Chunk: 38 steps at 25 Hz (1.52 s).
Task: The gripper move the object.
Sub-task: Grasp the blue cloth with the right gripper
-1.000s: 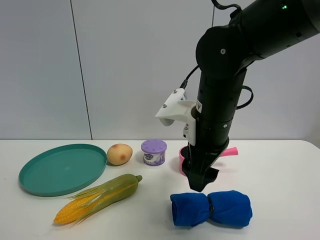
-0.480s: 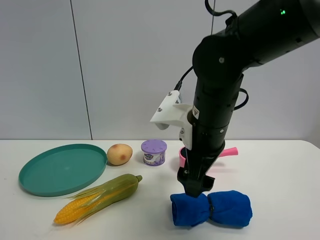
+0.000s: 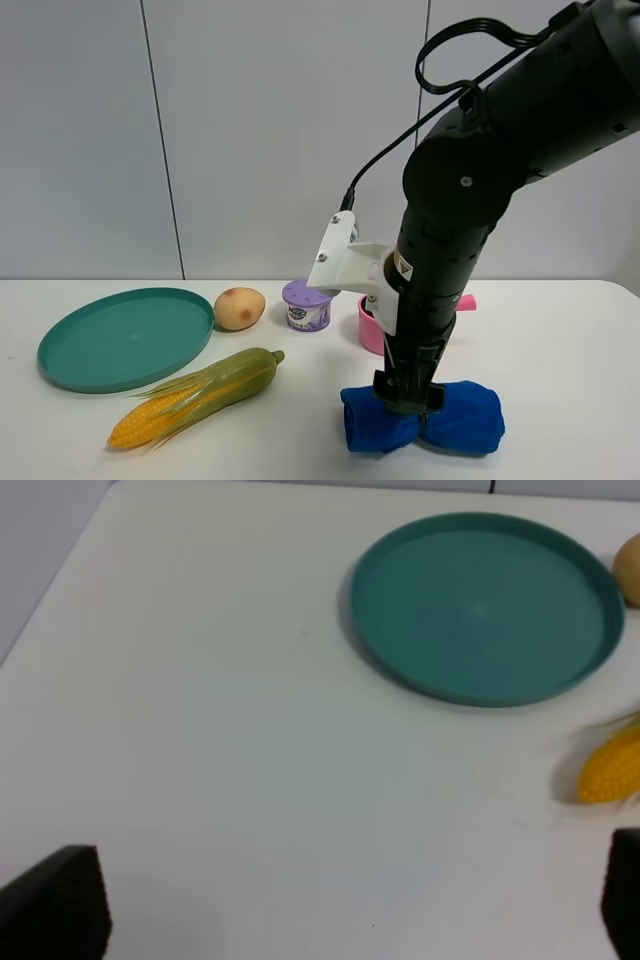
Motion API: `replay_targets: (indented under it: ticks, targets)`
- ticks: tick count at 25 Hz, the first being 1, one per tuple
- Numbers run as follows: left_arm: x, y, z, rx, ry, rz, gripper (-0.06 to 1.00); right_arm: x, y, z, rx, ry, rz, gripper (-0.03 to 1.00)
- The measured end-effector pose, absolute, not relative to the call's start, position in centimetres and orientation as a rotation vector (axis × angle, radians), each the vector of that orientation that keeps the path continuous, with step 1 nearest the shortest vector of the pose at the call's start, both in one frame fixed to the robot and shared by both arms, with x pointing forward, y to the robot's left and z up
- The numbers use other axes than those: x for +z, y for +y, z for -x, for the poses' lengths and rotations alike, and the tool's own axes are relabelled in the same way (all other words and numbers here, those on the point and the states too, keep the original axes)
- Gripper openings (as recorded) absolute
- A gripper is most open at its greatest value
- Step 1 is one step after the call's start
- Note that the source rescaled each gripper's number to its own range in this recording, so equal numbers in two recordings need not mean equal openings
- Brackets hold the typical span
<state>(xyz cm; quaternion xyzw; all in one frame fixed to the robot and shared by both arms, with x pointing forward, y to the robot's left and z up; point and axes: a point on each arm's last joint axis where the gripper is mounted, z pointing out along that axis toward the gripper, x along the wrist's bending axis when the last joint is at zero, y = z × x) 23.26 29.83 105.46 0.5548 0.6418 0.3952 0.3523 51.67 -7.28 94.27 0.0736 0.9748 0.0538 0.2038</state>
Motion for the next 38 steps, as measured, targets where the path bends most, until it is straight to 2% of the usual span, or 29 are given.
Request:
replay_targets:
  ticks: [12,18,35,38]
  targets:
    - [105.5,29.8,-23.3,1.022,1.661,-1.436,1.00,93.7,-7.2,-51.6,0.173,2.730,-0.285,0.96]
    - [105.5,29.8,-23.3,1.022,1.661,-1.436,1.00,91.0,-8.1,-50.4,0.121,2.788,-0.281,0.88]
    - [105.5,29.8,-23.3,1.022,1.661,-1.436,1.00,88.7,-7.5,-51.2,0.201,2.774,-0.242,0.86]
    - [105.5,29.8,-23.3,1.022,1.661,-1.436,1.00,88.4,-7.9,-51.6,0.200,2.775,-0.268,0.83]
